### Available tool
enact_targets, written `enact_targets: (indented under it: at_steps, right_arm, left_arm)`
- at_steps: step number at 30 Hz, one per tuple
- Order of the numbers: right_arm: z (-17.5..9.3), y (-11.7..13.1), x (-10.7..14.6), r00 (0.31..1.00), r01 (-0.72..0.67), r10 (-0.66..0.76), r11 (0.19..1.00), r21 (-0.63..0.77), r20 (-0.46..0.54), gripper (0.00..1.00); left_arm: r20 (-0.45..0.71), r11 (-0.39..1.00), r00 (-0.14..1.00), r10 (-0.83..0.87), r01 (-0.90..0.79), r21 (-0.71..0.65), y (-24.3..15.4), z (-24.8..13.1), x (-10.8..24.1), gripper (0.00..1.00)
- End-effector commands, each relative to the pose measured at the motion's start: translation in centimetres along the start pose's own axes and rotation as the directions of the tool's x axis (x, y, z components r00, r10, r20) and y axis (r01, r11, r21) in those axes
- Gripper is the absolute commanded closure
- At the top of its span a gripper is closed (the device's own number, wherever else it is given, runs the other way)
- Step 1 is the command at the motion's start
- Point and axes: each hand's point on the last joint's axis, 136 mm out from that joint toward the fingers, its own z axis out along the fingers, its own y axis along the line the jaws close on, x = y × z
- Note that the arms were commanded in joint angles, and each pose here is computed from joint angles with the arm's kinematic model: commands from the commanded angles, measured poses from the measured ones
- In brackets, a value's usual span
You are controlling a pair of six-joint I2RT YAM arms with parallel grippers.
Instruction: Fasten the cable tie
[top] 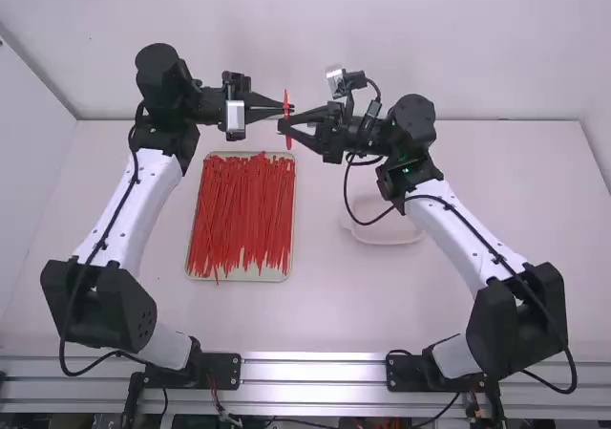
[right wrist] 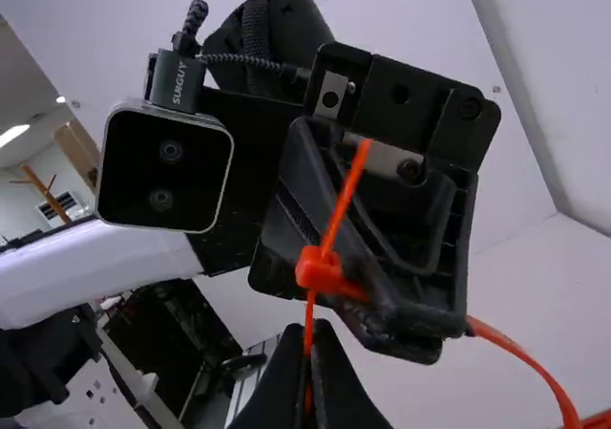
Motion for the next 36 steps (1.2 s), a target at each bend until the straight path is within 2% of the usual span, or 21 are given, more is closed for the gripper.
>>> enact_targets:
  at_steps: [1,8,16,31,33,36]
  right_arm:
    - [-0.2,0.0,-2.1,0.998,0.009,-0.01,1.0,0.027,0.064,1.0]
    - [-0.6,0.1,-2.9,0.995,0.022,-0.025,0.999,0.029,0.094,1.0]
    - [-1.1,-1.1,-4.3,0.985,-0.009,-0.007,0.996,0.093,0.17,1.0]
    - [-1.0,-0.8,-4.3,0.986,-0.017,0.004,0.997,0.076,0.167,1.0]
    - [-1.0,-0.5,-3.9,0.989,-0.015,0.006,0.998,0.06,0.146,0.87]
    - [-0.9,0.1,-3.2,0.995,-0.007,0.004,1.0,0.028,0.102,0.76]
  left_arm:
    - [0.054,0.998,0.999,0.003,-0.006,0.059,-1.2,0.2,-1.1,0.98]
    - [0.056,0.998,0.998,-0.007,0.004,0.062,-1.4,0.3,-1.0,0.98]
    - [0.078,0.997,0.997,0.004,-0.011,0.081,-2.6,1.3,-0.5,0.98]
    - [0.076,0.996,0.997,-0.028,0.021,0.085,-3.7,1.4,0.6,0.98]
    - [0.08,0.996,0.996,-0.029,0.022,0.089,-3.8,1.6,0.5,0.98]
    - [0.079,0.996,0.996,-0.029,0.022,0.088,-3.8,1.5,0.6,0.98]
